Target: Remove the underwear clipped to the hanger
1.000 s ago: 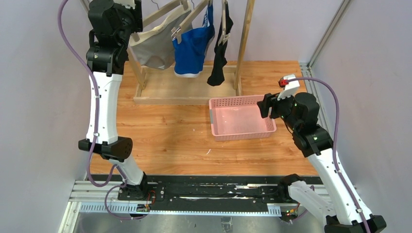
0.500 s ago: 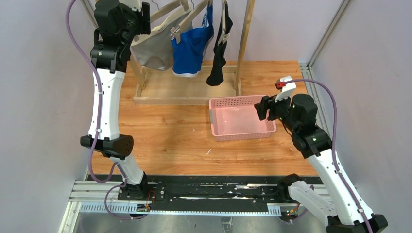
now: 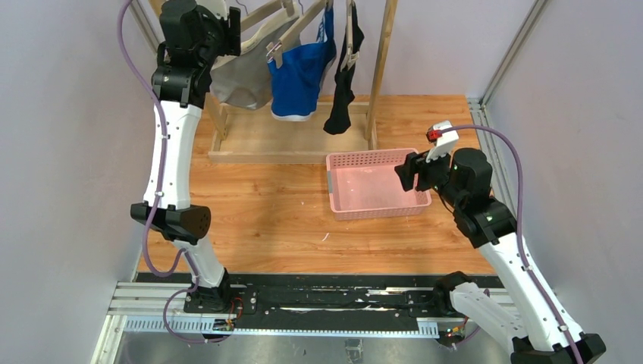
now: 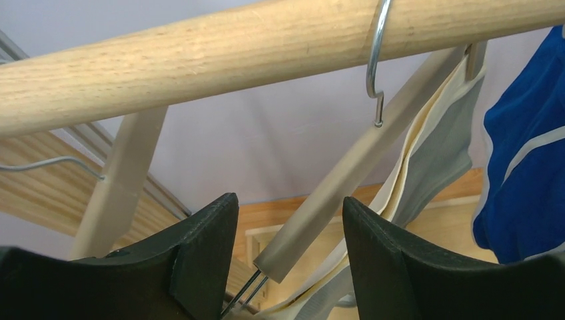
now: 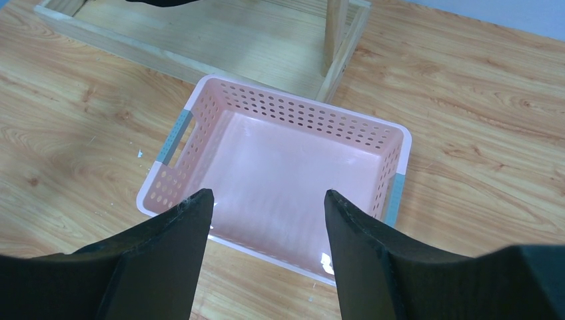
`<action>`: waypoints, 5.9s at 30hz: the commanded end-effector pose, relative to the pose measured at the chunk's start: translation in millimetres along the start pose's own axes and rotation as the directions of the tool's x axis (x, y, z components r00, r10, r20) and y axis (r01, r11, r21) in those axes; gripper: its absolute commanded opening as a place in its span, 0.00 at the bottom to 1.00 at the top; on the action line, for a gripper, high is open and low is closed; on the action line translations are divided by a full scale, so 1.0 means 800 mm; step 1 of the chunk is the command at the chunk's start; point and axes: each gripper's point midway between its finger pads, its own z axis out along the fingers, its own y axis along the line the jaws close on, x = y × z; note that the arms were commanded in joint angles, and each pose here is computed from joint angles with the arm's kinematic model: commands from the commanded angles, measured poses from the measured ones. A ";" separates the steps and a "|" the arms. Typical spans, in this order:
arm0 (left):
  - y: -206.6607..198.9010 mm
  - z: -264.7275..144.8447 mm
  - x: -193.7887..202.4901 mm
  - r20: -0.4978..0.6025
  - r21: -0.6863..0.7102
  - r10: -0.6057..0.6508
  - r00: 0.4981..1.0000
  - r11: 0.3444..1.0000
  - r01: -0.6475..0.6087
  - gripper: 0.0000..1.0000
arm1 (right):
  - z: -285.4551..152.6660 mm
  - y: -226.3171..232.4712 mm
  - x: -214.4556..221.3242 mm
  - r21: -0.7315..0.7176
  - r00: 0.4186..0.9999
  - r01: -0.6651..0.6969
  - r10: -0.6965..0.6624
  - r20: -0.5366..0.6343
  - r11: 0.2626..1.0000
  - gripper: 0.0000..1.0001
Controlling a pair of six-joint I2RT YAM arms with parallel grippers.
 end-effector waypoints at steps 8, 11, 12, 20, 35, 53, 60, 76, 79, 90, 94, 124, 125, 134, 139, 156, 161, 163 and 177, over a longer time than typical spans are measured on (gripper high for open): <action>-0.005 0.016 0.008 0.007 0.018 -0.016 1.000 1.000 0.016 0.64 | 0.004 0.013 0.014 -0.044 0.999 -0.002 0.001 -0.032 0.999 0.63; -0.008 0.016 0.003 0.024 0.031 -0.028 0.999 0.999 0.027 0.63 | 0.008 0.018 0.017 -0.060 0.999 -0.005 0.002 -0.042 0.998 0.63; -0.009 0.016 0.002 0.030 0.036 -0.032 0.999 0.999 0.031 0.64 | 0.009 0.020 0.019 -0.066 0.999 -0.005 0.002 -0.046 0.998 0.63; -0.015 0.019 -0.010 0.080 0.061 -0.066 0.995 0.996 0.061 0.61 | 0.018 0.040 0.026 -0.115 0.998 -0.003 -0.004 -0.064 0.993 0.63; -0.024 0.022 -0.009 0.077 0.095 -0.091 0.993 0.992 0.084 0.39 | 0.028 0.063 0.035 -0.146 0.995 0.021 -0.034 -0.091 0.989 0.61; -0.042 0.022 0.000 0.051 0.160 -0.127 0.991 0.980 0.117 0.04 | 0.025 0.066 0.039 -0.143 0.994 0.041 -0.054 -0.091 0.989 0.61; -0.040 0.021 -0.009 0.090 0.159 -0.119 0.989 0.982 0.104 0.00 | 0.026 0.064 0.048 -0.135 0.993 0.042 -0.056 -0.105 0.990 0.61; -0.020 -0.014 -0.069 0.271 0.121 -0.132 0.954 0.987 0.102 0.00 | 0.038 0.067 0.063 -0.139 0.990 0.039 -0.057 -0.126 0.989 0.60; -0.021 -0.019 -0.082 0.302 0.137 -0.146 0.942 0.985 0.109 0.00 | 0.039 0.067 0.066 -0.138 0.991 0.038 -0.056 -0.125 0.990 0.60; -0.018 -0.038 -0.081 0.275 0.131 -0.153 0.949 0.984 0.121 0.00 | 0.038 0.064 0.077 -0.130 0.988 0.044 -0.063 -0.143 0.991 0.60; -0.019 -0.054 -0.054 0.215 0.128 -0.116 0.970 0.988 0.090 0.00 | 0.039 0.064 0.076 -0.126 0.989 0.042 -0.059 -0.137 0.991 0.60; -0.069 -0.266 0.281 -0.503 0.092 -0.076 0.861 0.986 0.141 0.00 | 0.099 0.081 0.014 -0.143 0.998 0.017 -0.026 -0.060 0.990 0.63; -0.066 -0.274 0.287 -0.525 0.082 -0.074 0.848 0.987 0.137 0.00 | 0.103 0.085 0.013 -0.155 0.998 0.014 -0.024 -0.063 0.988 0.63; -0.083 -0.306 0.269 -0.494 0.154 -0.127 0.860 0.961 0.230 0.00 | 0.124 0.107 -0.019 -0.236 0.999 0.031 -0.040 -0.035 0.971 0.63; -0.141 -0.339 0.244 -0.459 0.447 -0.084 0.884 0.839 0.312 0.00 | 0.134 0.112 -0.026 -0.261 0.995 0.079 -0.093 -0.042 0.962 0.66; -0.196 -0.386 0.249 -0.188 0.820 0.109 0.976 0.565 0.095 0.00 | 0.079 0.157 -0.070 -0.820 0.998 -0.019 0.053 0.014 0.572 0.79; -0.212 -0.381 0.235 -0.068 0.875 0.086 0.994 0.484 0.018 0.00 | 0.068 0.172 -0.080 -0.869 0.998 -0.010 0.065 0.025 0.494 0.79; -0.219 -0.373 0.225 -0.025 0.889 0.056 0.998 0.458 -0.003 0.00 | 0.061 0.181 -0.082 -0.889 0.998 -0.002 0.059 0.028 0.457 0.79; -0.226 -0.349 0.200 -0.019 0.895 0.020 1.000 0.445 0.008 0.00 | 0.054 0.204 -0.056 -0.903 1.000 0.012 -0.006 0.010 0.429 0.79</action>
